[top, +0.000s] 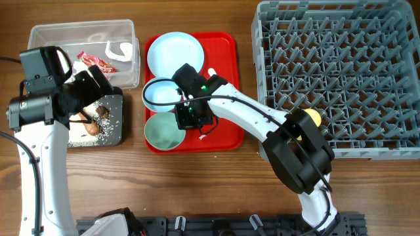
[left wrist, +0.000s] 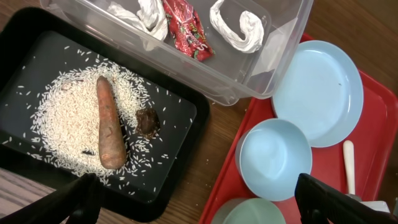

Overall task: Sort waste into correct bins and load items into the dishwasher rack
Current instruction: 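Carry the green bowl into the back of the rack and release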

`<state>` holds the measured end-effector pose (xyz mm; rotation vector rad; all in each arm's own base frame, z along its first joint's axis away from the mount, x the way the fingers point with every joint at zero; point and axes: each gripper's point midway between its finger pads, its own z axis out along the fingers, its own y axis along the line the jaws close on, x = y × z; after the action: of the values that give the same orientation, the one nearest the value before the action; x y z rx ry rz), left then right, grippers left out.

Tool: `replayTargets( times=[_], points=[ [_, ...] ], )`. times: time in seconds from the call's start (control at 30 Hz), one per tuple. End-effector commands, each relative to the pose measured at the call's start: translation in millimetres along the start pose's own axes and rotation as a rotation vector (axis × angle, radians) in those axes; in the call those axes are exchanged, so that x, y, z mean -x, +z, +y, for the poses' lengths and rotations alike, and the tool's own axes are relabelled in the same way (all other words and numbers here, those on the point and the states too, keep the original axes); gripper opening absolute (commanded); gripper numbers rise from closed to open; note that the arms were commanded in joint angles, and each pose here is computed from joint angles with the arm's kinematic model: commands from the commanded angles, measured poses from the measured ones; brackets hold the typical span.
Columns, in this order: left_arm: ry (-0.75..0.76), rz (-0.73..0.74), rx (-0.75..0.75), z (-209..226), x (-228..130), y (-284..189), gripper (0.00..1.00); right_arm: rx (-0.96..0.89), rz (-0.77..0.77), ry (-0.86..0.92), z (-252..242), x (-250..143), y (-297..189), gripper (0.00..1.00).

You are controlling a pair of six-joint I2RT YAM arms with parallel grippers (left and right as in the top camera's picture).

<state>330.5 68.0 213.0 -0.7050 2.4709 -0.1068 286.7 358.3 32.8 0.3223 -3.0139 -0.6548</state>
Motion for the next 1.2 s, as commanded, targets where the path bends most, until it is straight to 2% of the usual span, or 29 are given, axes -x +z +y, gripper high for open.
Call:
replayTargets(
  times=[0.0, 0.1, 0.23, 0.4, 0.63, 0.77, 0.93, 1.17],
  points=[
    [0.001, -0.018, 0.011, 2.5, 4.7, -3.7, 1.0, -0.016, 0.014, 0.025, -4.7, -3.0, 4.7, 0.04],
    [0.001, -0.018, 0.011, 2.5, 4.7, -3.7, 1.0, -0.002, -0.011, 0.017, -0.1, -0.4, -10.7, 0.04],
    [0.001, -0.018, 0.011, 2.5, 4.7, -3.7, 1.0, 0.012, -0.095, 0.004, 0.2, 10.3, -56.5, 0.04],
    [0.001, -0.018, 0.011, 2.5, 4.7, -3.7, 1.0, -0.114, -0.339, 0.031, -36.4, 35.4, -146.2, 0.04],
    [0.001, -0.018, 0.011, 2.5, 4.7, -3.7, 1.0, -0.658, -0.854, 0.251, -150.5, 67.3, -296.9, 0.04],
    [0.001, -0.018, 0.011, 2.5, 4.7, -3.7, 1.0, -0.938, -1.063, 0.358, -190.9, 77.3, -354.7, 0.04],
    [0.001, -0.018, 0.011, 2.5, 4.7, -3.7, 1.0, -1.154, -1.104, 0.256, -214.7, 116.4, -374.7, 0.04],
    [0.001, -0.018, 0.011, 2.5, 4.7, -3.7, 1.0, -1.425, -0.998, 0.056, -256.1, 175.7, -358.0, 0.04]
  ],
)
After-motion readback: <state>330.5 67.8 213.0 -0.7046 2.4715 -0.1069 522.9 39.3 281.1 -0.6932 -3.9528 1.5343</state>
